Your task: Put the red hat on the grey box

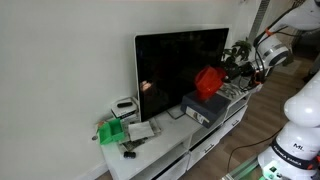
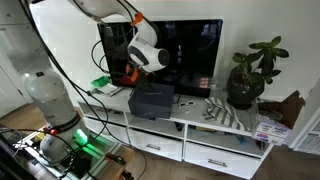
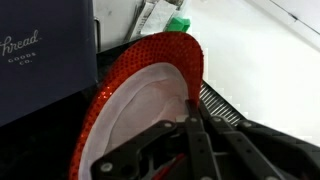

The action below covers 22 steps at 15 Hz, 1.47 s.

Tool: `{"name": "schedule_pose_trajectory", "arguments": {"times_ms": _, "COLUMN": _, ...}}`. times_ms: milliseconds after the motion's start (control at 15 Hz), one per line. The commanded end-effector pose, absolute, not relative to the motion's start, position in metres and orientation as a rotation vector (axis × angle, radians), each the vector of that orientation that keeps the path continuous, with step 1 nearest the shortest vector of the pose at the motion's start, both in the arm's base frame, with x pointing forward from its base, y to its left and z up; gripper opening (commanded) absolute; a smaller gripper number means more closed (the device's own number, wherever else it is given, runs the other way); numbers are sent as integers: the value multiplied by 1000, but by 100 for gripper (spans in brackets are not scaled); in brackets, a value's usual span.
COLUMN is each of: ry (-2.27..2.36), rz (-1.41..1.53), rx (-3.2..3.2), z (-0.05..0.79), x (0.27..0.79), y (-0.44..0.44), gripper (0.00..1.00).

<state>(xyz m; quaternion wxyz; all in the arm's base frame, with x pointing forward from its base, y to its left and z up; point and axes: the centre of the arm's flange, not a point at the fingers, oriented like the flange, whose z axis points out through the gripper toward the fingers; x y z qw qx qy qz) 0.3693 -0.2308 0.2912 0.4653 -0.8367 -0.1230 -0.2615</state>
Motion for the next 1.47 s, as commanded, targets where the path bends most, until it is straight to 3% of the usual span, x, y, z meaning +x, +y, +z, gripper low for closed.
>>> {"name": "schedule_pose_trajectory", "arguments": {"times_ms": 0, "ry": -284, "rz": -637, "rx": -1991, "z": 263, "x": 399, "y": -266, "gripper": 1}}
{"name": "schedule_pose_trajectory", "arguments": {"times_ms": 1400, "ry": 9, "rz": -420, "rx": -2103, "z": 182, "x": 422, "y": -324, "gripper": 1}}
